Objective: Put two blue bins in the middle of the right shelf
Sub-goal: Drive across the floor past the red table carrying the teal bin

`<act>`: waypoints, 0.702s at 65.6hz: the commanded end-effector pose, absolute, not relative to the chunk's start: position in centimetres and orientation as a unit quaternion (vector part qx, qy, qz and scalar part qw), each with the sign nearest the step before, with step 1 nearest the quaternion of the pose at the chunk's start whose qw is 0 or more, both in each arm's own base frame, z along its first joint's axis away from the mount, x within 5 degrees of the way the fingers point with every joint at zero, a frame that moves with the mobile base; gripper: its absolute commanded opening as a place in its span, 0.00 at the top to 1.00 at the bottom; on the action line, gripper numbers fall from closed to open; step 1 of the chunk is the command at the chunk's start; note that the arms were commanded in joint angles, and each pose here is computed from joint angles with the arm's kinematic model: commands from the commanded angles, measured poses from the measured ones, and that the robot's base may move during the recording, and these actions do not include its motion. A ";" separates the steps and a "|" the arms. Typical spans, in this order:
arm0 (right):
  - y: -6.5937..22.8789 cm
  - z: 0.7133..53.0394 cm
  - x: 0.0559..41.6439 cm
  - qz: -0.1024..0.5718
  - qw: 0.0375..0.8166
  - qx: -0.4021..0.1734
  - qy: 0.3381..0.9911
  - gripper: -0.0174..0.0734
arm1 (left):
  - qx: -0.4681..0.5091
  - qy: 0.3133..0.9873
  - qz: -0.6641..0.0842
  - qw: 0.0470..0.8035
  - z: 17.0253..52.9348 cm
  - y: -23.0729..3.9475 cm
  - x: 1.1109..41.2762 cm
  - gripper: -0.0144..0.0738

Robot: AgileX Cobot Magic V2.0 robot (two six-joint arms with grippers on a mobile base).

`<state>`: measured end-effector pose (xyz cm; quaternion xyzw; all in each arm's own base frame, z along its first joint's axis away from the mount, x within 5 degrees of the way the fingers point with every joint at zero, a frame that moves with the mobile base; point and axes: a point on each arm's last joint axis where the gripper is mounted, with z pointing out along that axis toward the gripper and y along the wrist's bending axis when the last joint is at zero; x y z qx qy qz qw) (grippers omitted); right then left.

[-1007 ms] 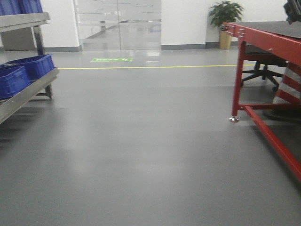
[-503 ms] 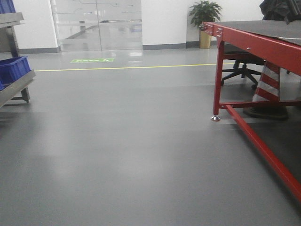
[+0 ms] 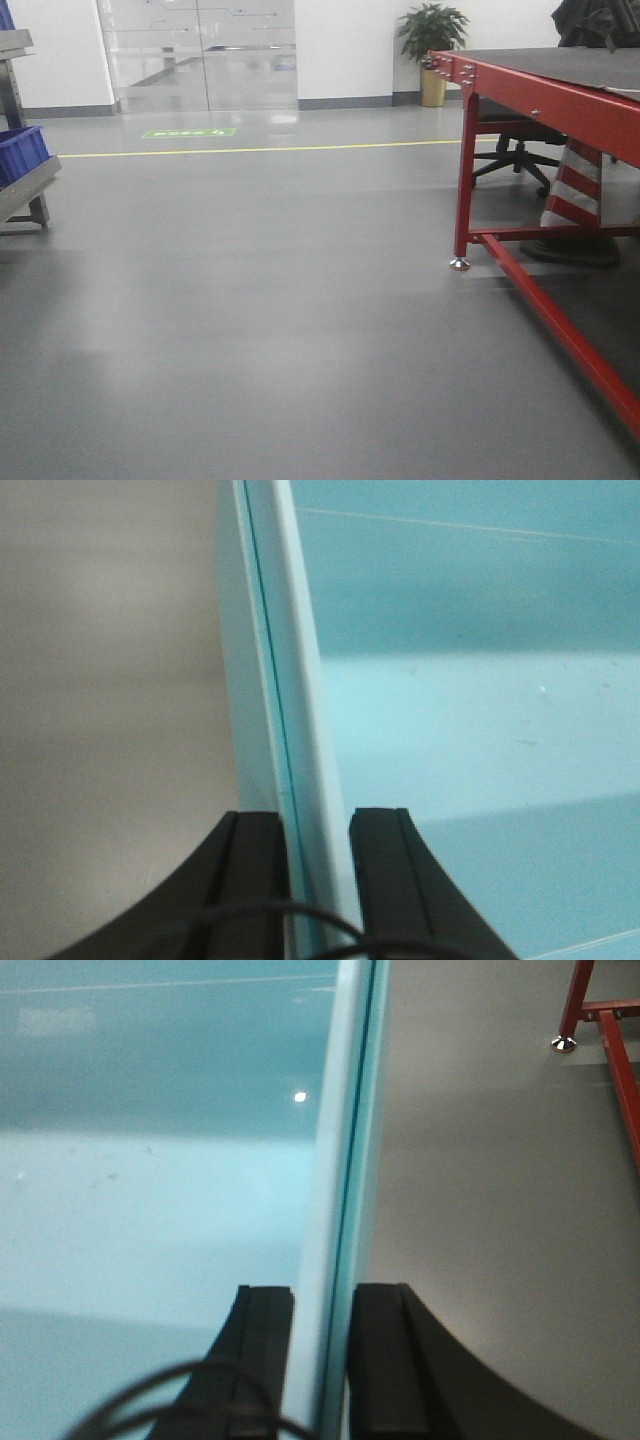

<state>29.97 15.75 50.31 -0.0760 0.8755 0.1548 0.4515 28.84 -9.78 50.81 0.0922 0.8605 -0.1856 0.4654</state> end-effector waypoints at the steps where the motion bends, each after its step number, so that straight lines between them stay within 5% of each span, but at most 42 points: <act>1: 17.6 52.6 29.3 0.261 0.508 -0.083 0.816 0.98 | 0.100 0.806 -0.342 0.473 53.3 -12.3 26.9 0.96; 46: 17.6 52.6 29.3 0.261 0.508 -0.083 0.816 0.98 | 0.100 0.806 -0.342 0.473 53.3 -12.3 26.9 0.96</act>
